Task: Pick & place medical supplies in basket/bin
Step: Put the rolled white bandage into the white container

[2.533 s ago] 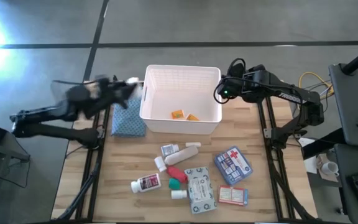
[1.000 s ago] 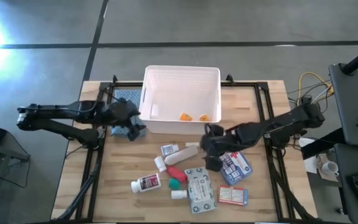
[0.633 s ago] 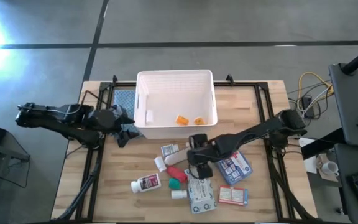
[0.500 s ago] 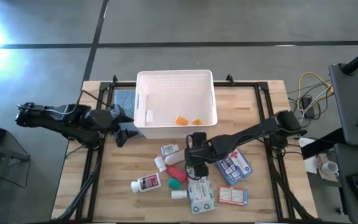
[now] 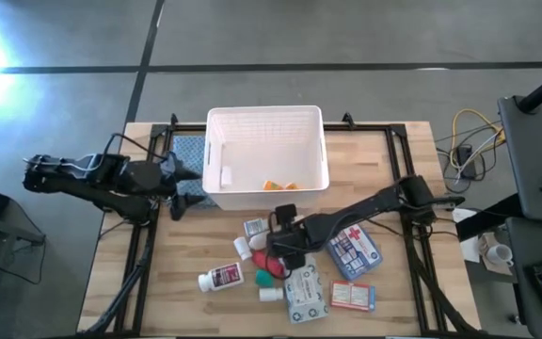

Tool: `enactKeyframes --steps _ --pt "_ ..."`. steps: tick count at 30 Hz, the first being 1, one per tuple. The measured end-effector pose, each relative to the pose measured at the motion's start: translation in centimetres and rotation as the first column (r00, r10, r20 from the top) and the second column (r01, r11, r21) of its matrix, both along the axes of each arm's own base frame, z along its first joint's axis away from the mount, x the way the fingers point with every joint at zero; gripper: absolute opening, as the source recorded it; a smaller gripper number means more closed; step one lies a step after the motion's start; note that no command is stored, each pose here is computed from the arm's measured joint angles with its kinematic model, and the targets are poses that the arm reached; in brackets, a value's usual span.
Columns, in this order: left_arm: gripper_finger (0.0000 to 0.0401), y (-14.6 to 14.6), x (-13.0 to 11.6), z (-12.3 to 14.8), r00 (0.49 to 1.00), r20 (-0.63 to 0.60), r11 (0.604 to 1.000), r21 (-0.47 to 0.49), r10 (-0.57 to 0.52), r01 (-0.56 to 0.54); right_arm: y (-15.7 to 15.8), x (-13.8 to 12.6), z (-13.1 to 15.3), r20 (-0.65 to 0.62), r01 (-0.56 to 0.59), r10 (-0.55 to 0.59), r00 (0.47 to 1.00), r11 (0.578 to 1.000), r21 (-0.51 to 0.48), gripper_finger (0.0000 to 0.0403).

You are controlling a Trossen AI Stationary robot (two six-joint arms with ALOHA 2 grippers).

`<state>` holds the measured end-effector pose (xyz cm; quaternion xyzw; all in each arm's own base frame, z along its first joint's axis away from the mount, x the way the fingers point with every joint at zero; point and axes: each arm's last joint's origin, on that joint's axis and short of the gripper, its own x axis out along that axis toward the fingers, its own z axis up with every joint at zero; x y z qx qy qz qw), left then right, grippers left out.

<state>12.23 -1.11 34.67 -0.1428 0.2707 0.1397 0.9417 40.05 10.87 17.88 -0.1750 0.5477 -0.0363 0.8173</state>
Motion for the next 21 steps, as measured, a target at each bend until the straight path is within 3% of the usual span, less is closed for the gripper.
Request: enactKeyframes --steps 11,21 --pt "0.0322 -0.4 -2.8 0.2 0.999 0.033 0.993 -0.117 -0.014 0.018 0.2 2.0 -2.4 -0.033 0.071 -0.069 0.997 0.995 0.071 0.0318" --pt "0.0322 -0.2 -3.8 0.5 0.997 0.078 0.990 -0.142 -0.004 0.015 -1.3 2.5 -2.4 -0.022 0.226 -0.225 0.974 0.963 0.145 0.0195"
